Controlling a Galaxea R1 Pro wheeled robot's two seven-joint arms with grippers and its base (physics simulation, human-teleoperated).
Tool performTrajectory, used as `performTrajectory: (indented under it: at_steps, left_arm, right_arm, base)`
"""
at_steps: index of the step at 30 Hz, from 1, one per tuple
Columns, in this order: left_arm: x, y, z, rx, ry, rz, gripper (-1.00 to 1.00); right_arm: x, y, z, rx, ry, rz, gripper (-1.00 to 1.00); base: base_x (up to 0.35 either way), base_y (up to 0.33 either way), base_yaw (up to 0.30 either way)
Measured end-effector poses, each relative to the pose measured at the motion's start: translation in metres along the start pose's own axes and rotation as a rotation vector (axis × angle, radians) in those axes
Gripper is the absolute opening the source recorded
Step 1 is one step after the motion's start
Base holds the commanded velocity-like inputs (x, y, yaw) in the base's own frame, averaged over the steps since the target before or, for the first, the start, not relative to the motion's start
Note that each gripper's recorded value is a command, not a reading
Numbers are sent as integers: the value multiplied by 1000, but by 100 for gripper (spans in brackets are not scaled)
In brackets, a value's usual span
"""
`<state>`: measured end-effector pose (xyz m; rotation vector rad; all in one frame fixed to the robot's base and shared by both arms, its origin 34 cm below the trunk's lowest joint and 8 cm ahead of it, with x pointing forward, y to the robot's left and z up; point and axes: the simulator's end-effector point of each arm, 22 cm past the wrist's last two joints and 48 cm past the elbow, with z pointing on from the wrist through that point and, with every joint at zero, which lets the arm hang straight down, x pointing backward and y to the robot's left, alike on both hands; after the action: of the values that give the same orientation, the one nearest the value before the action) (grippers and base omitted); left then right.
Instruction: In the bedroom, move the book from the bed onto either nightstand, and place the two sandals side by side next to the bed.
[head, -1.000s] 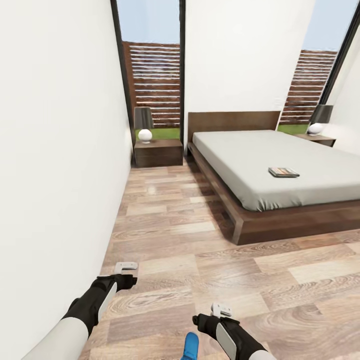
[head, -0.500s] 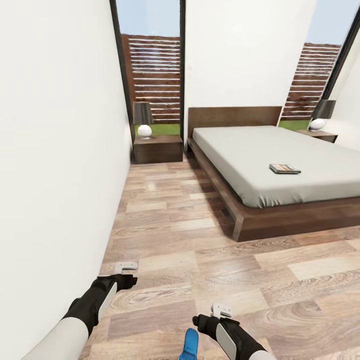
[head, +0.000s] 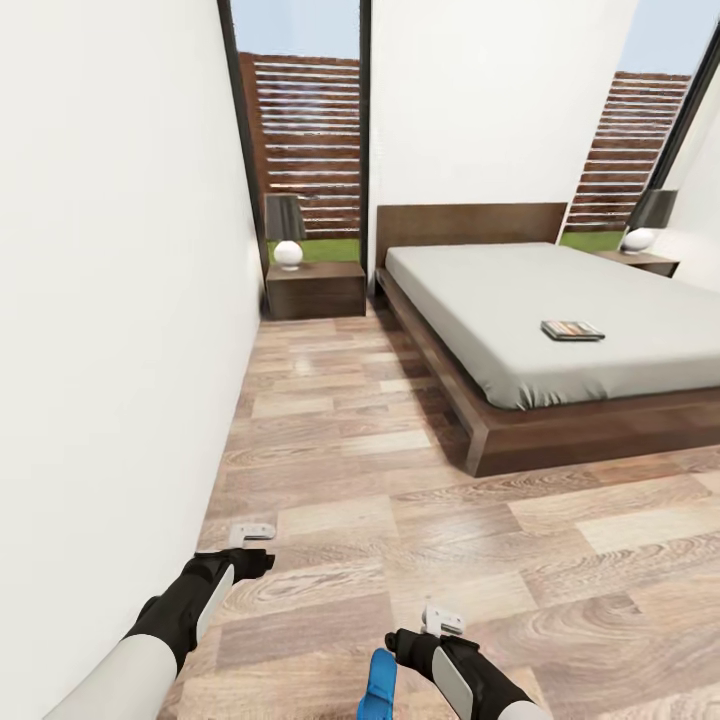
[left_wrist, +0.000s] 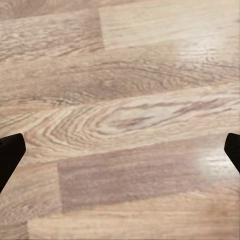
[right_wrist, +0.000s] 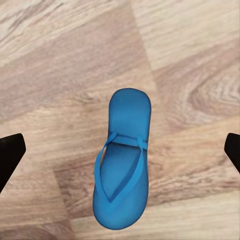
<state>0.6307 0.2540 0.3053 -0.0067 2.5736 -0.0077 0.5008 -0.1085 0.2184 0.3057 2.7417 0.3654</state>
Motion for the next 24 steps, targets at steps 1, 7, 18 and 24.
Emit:
performTrajectory:
  at_steps: [1,7,18,24]
  left_arm:
    - [1,0,1,0,2,0,100]
    - [5,0,4,0,11,0,100]
    - [14,0,10,0,29,0,100]
    - [19,0,13,0,39,0,100]
  right_arm:
    - [1,0,0,0,2,0,100]
    - [5,-2,3,3,11,2,100]
    - [12,-5,8,9,28,5,100]
    - [15,-7,10,11,34,5,100]
  base:
    - [0,0,0]
    - [0,0,0]
    - [0,0,0]
    - [0,0,0]
